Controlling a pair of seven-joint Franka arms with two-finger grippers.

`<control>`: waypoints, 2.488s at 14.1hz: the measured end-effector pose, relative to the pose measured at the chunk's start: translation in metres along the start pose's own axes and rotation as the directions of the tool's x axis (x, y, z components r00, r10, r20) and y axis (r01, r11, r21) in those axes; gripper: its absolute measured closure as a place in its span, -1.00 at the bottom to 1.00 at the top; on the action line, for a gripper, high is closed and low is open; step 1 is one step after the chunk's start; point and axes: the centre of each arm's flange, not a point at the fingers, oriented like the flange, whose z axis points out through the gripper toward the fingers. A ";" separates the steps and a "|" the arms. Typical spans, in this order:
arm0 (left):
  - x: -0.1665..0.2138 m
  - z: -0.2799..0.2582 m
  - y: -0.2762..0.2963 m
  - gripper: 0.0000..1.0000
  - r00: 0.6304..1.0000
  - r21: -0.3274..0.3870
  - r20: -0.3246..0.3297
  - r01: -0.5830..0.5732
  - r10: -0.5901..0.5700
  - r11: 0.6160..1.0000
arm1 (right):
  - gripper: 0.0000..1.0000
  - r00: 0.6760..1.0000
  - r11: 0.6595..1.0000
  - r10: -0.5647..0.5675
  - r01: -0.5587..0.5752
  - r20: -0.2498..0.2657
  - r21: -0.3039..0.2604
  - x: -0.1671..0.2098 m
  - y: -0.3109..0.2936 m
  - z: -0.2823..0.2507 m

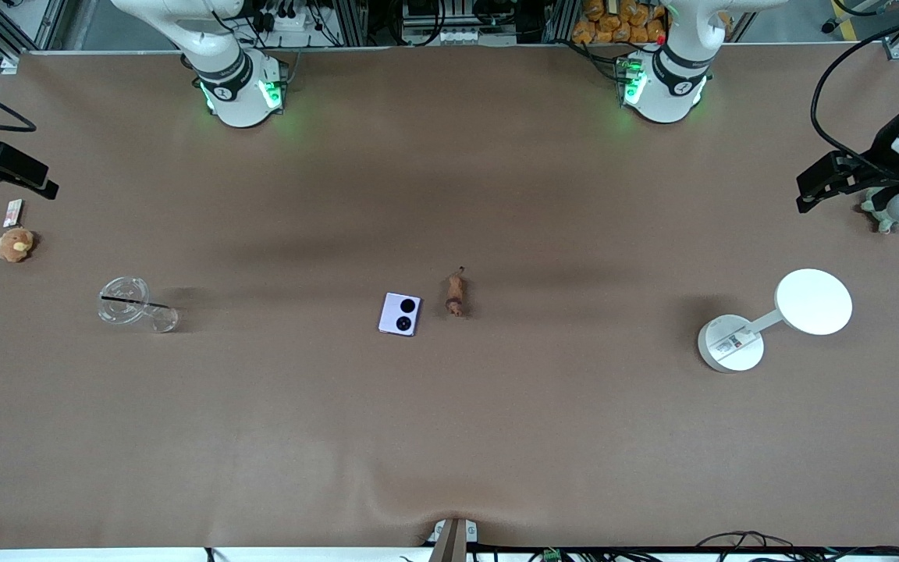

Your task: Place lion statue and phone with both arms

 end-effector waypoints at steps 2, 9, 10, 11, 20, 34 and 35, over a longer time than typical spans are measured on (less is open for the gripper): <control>0.000 0.000 0.000 -1.00 1.000 0.000 0.001 0.000 0.000 1.000 | -1.00 1.000 1.000 0.000 0.000 0.000 0.000 0.000 0.000 0.000; -0.001 0.000 0.003 -1.00 1.000 0.000 0.003 -0.007 0.007 1.000 | -1.00 1.000 1.000 0.000 0.000 0.000 0.000 0.000 0.000 0.000; -0.001 0.000 0.006 -1.00 1.000 0.000 0.005 -0.013 0.013 1.000 | -1.00 1.000 1.000 0.000 0.000 0.000 0.000 0.000 0.000 0.000; -0.001 0.000 0.010 -1.00 1.000 0.000 0.007 -0.020 0.020 1.000 | -1.00 1.000 1.000 0.000 0.000 0.001 0.000 0.000 0.000 0.000; -0.004 -0.001 0.031 -1.00 0.999 -0.031 0.008 -0.051 0.051 0.998 | -1.00 1.000 1.000 0.001 -0.001 0.001 0.000 0.001 0.001 0.001; 0.009 0.094 0.204 -1.00 0.983 -0.048 0.142 -0.113 0.119 0.992 | -1.00 1.000 1.000 0.003 -0.003 0.002 0.000 0.001 0.002 0.001; 0.008 0.100 0.218 -1.00 0.983 -0.045 0.151 -0.101 0.106 0.994 | -1.00 1.000 1.000 0.003 -0.003 0.002 0.000 0.001 0.002 0.001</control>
